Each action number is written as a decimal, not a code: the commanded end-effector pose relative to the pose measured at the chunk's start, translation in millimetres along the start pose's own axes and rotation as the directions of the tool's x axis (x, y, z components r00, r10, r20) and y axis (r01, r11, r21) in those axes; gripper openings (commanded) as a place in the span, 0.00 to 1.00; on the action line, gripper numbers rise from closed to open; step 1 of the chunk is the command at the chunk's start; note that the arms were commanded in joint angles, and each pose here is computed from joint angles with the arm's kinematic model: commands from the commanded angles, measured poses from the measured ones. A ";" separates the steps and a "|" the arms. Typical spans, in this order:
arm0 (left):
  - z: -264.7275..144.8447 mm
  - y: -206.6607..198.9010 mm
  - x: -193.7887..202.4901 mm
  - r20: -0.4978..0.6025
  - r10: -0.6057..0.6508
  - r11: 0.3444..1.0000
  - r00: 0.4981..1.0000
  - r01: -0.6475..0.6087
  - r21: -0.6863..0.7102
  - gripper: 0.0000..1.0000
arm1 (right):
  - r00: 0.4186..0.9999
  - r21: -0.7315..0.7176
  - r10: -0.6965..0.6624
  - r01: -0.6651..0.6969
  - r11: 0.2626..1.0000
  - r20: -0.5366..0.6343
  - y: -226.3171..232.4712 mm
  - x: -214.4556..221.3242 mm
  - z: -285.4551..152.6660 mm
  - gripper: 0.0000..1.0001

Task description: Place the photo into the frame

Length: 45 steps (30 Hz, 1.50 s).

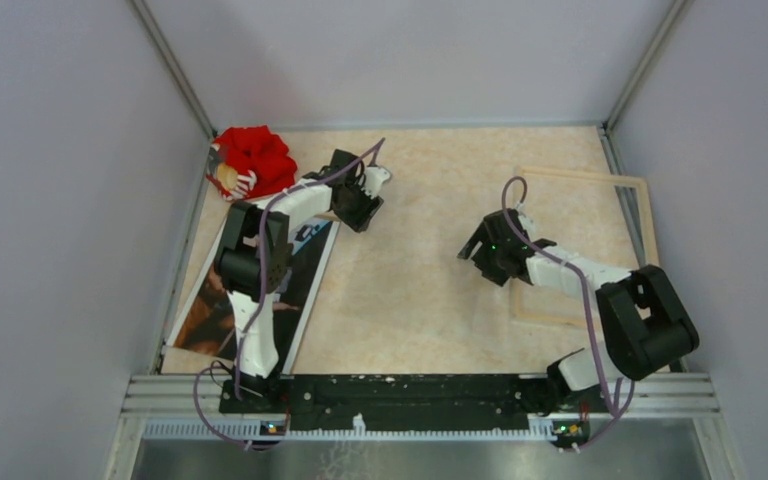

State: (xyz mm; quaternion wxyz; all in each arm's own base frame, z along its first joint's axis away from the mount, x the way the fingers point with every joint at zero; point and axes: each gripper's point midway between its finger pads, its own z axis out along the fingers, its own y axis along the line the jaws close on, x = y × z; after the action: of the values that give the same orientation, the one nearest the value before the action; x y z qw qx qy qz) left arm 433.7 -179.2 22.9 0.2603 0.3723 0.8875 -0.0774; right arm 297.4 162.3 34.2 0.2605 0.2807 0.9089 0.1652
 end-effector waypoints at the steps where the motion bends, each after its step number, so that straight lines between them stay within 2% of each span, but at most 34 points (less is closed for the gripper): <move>1: 24.9 -24.2 100.9 -0.319 -0.009 0.998 0.948 0.030 0.061 0.58 | 0.995 -0.024 0.067 -0.069 0.997 -0.079 -6.0 17.6 6.4 0.75; 3: 25.5 -29.3 99.8 -0.318 -0.006 0.996 0.948 0.034 0.083 0.54 | 0.991 -0.064 0.100 -0.106 0.992 -0.087 1.5 17.8 10.8 0.74; 6: 29.3 -43.9 99.6 -0.328 0.018 0.990 0.944 0.029 0.136 0.38 | 0.981 -0.145 0.152 -0.169 0.975 -0.119 22.2 18.7 14.2 0.74; 10: 37.1 -59.5 90.8 -0.346 0.037 0.981 0.937 0.033 0.193 0.22 | 0.972 -0.233 0.207 -0.228 0.945 -0.114 48.3 5.5 6.0 0.74; 12: 39.9 -63.4 87.0 -0.350 0.060 0.980 0.935 0.011 0.199 0.19 | 0.970 -0.269 0.221 -0.241 0.932 -0.104 58.8 -2.6 -2.1 0.74; 20: 49.3 -79.0 89.0 -0.379 0.097 0.969 0.920 -0.001 0.247 0.19 | 0.964 -0.281 0.253 -0.265 0.922 -0.081 51.4 -14.5 -11.7 0.74; 21: 48.2 -78.7 88.5 -0.377 0.100 0.969 0.921 -0.005 0.245 0.19 | 0.972 -0.255 0.227 -0.234 0.938 -0.057 47.9 -18.3 -12.6 0.73; 23: 43.4 -71.3 87.3 -0.372 0.108 0.976 0.922 -0.027 0.215 0.19 | 0.989 -0.109 0.145 -0.144 0.983 0.000 29.0 -26.1 -18.2 0.73; 25: 37.1 -59.0 86.5 -0.371 0.101 0.983 0.923 -0.036 0.178 0.19 | 0.997 -0.004 0.051 -0.051 0.999 0.061 16.7 -37.6 -32.2 0.74; 27: 29.7 -47.6 79.9 -0.353 0.073 0.987 0.933 -0.017 0.162 0.20 | 0.994 0.046 -0.014 0.009 0.999 0.104 8.7 -46.3 -44.9 0.75; 33: 4.5 -20.2 54.3 -0.269 -0.006 0.990 0.963 0.044 0.136 0.21 | 0.977 0.145 -0.102 0.075 0.987 0.187 -9.0 -69.3 -62.4 0.76; 36: -4.8 -12.3 55.8 -0.258 -0.029 0.990 0.966 0.064 0.130 0.21 | 0.982 0.217 -0.111 0.076 0.973 0.154 -22.0 -74.0 -56.8 0.76; 45: -9.8 -18.5 73.4 -0.258 -0.059 0.982 0.964 0.102 0.158 0.23 | 0.994 0.216 -0.099 0.086 0.973 0.052 -32.7 -38.7 -22.7 0.76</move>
State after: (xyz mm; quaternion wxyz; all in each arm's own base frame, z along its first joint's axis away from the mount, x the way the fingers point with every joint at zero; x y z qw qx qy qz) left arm 422.0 -156.9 24.5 0.2021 0.3738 0.8991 -0.1050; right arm 302.4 104.8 71.6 0.2821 0.2788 0.9165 0.0514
